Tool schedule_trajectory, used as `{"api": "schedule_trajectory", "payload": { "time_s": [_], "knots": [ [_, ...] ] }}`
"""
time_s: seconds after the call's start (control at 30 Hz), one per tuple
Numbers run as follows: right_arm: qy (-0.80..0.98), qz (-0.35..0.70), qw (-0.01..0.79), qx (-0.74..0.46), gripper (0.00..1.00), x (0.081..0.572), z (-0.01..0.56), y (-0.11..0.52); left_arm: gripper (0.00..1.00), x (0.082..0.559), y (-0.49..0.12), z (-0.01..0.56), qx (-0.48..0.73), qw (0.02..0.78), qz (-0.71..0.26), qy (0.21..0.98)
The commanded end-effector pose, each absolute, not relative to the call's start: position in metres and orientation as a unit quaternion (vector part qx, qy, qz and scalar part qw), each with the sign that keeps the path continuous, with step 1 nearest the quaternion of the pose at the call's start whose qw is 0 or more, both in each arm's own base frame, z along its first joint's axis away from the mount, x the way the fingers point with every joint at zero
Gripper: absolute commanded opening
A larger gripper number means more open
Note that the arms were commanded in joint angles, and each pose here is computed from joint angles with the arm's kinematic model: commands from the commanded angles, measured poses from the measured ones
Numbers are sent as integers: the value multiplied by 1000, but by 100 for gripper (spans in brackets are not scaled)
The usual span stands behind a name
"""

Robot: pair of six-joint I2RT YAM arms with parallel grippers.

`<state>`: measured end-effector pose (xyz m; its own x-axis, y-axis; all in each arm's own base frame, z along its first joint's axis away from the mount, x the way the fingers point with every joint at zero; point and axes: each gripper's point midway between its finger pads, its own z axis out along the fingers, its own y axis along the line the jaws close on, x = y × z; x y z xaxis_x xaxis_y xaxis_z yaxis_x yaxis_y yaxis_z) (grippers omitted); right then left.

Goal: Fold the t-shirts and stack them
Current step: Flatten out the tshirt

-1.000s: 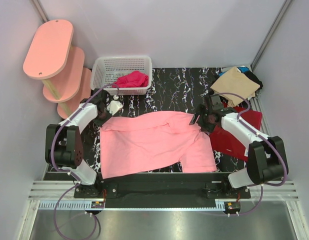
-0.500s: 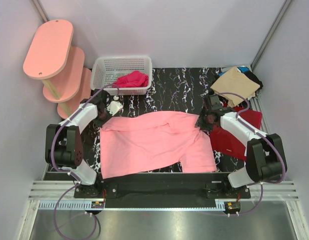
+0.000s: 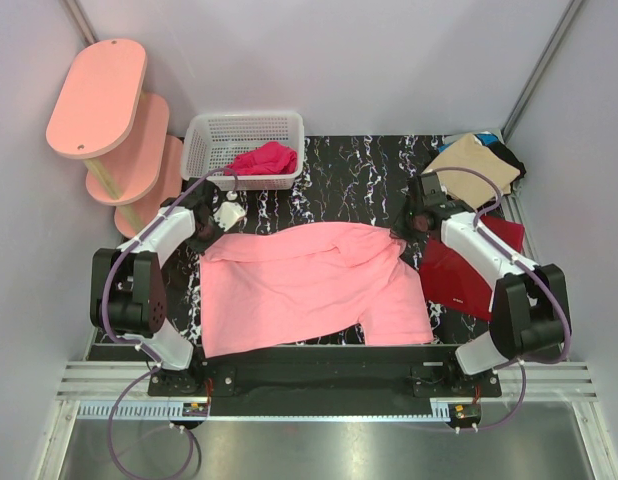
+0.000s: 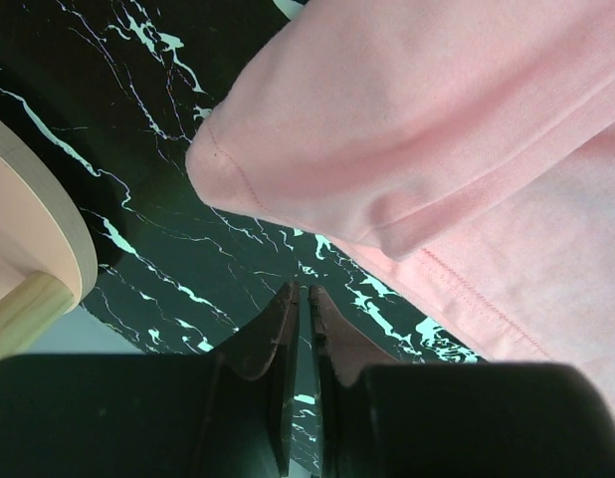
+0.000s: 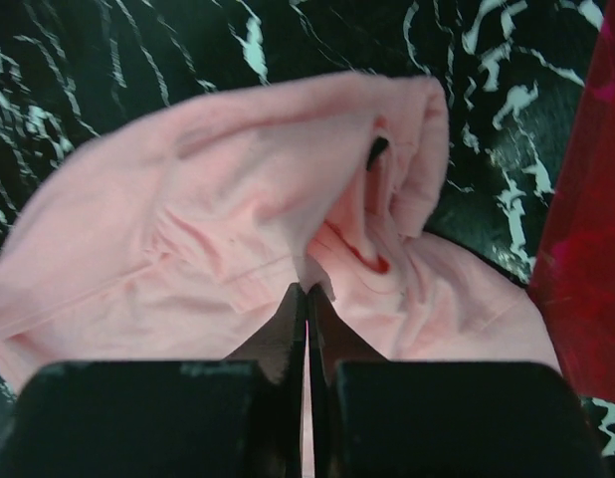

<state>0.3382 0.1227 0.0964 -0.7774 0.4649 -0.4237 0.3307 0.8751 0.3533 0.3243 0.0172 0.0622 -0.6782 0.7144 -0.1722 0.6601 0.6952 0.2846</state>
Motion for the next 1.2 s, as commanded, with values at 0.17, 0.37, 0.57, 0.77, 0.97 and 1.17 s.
{"api": "schedule_trajectory", "payload": {
  "time_s": [0.17, 0.37, 0.57, 0.77, 0.97, 1.17],
  "knots": [
    [910, 164, 313, 217, 0, 379, 142, 134, 14, 320, 16, 71, 374, 150, 97, 910],
    [889, 227, 351, 189, 0, 428, 187, 163, 14, 324, 13, 74, 367, 156, 92, 912],
    [843, 282, 432, 151, 0, 481, 274, 196, 14, 321, 10, 78, 366, 157, 89, 913],
    [842, 277, 439, 146, 0, 508, 295, 203, 14, 314, 6, 78, 364, 157, 83, 914],
    [857, 244, 427, 154, 0, 516, 262, 196, 17, 307, -18, 83, 379, 167, 61, 908],
    [857, 255, 423, 148, 0, 524, 262, 204, 25, 299, -35, 73, 390, 153, 47, 907]
  ]
}}
